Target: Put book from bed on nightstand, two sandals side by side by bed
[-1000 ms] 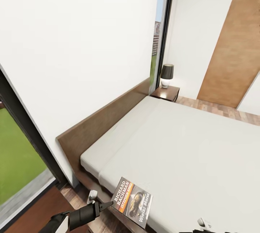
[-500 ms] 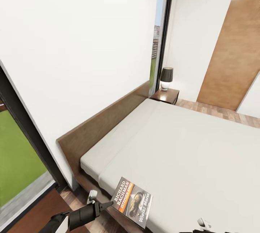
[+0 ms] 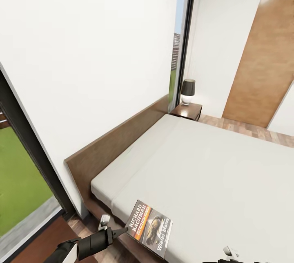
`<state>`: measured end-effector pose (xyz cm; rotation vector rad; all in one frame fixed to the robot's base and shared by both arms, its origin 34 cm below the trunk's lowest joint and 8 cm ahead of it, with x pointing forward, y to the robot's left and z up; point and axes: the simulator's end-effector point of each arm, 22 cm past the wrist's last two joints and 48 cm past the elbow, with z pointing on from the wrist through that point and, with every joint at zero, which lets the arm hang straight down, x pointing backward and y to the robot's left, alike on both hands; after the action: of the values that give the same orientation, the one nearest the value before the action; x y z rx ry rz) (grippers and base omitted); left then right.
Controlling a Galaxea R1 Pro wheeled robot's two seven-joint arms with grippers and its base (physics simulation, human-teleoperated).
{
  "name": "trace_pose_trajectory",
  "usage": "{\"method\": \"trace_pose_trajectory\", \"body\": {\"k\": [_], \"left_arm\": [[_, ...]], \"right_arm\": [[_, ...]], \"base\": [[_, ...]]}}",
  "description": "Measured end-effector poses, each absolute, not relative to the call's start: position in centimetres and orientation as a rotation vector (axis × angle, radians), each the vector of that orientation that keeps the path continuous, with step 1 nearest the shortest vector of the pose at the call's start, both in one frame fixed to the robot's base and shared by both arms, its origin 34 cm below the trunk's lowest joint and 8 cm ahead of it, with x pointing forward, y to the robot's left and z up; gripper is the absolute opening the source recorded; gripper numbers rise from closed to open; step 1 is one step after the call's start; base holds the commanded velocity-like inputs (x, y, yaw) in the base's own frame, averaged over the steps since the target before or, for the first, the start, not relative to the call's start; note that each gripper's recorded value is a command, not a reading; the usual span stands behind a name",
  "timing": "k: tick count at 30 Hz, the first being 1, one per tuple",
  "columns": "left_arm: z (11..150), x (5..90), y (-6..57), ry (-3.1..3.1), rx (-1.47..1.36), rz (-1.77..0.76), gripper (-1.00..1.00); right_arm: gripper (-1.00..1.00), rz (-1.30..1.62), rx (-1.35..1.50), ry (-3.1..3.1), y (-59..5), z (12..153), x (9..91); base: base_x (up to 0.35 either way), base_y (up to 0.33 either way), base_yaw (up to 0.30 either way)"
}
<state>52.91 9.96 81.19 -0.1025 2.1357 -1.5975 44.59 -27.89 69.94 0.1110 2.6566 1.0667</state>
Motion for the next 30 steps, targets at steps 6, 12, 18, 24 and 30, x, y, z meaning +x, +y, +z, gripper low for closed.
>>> {"method": "trace_pose_trajectory", "body": {"k": [6,12,18,24,30], "left_arm": [[81.6,53.1,10.0,2.128,-0.095,-1.595,-1.0],[82.0,53.2,10.0,2.121,-0.087,-1.592,-1.0],[82.4,53.3,10.0,2.114,-0.079,-1.589,-1.0],[82.8,53.5,10.0,2.106,-0.071,-1.587,-1.0],[83.2,53.6,10.0,2.099,-0.063,-1.584,-1.0]], "right_arm": [[1.0,1.065,0.106,2.648,-27.9,70.3,44.8],[1.0,1.062,0.1,2.639,-27.9,70.6,45.1],[1.0,1.06,0.095,2.631,-27.9,70.9,45.3],[1.0,1.058,0.089,2.622,-27.9,71.2,45.6],[1.0,1.056,0.084,2.613,-27.9,71.5,45.8]], "base": [[0.0,0.0,0.0],[0.0,0.0,0.0],[0.0,0.0,0.0],[0.0,0.0,0.0],[0.0,0.0,0.0]]}}
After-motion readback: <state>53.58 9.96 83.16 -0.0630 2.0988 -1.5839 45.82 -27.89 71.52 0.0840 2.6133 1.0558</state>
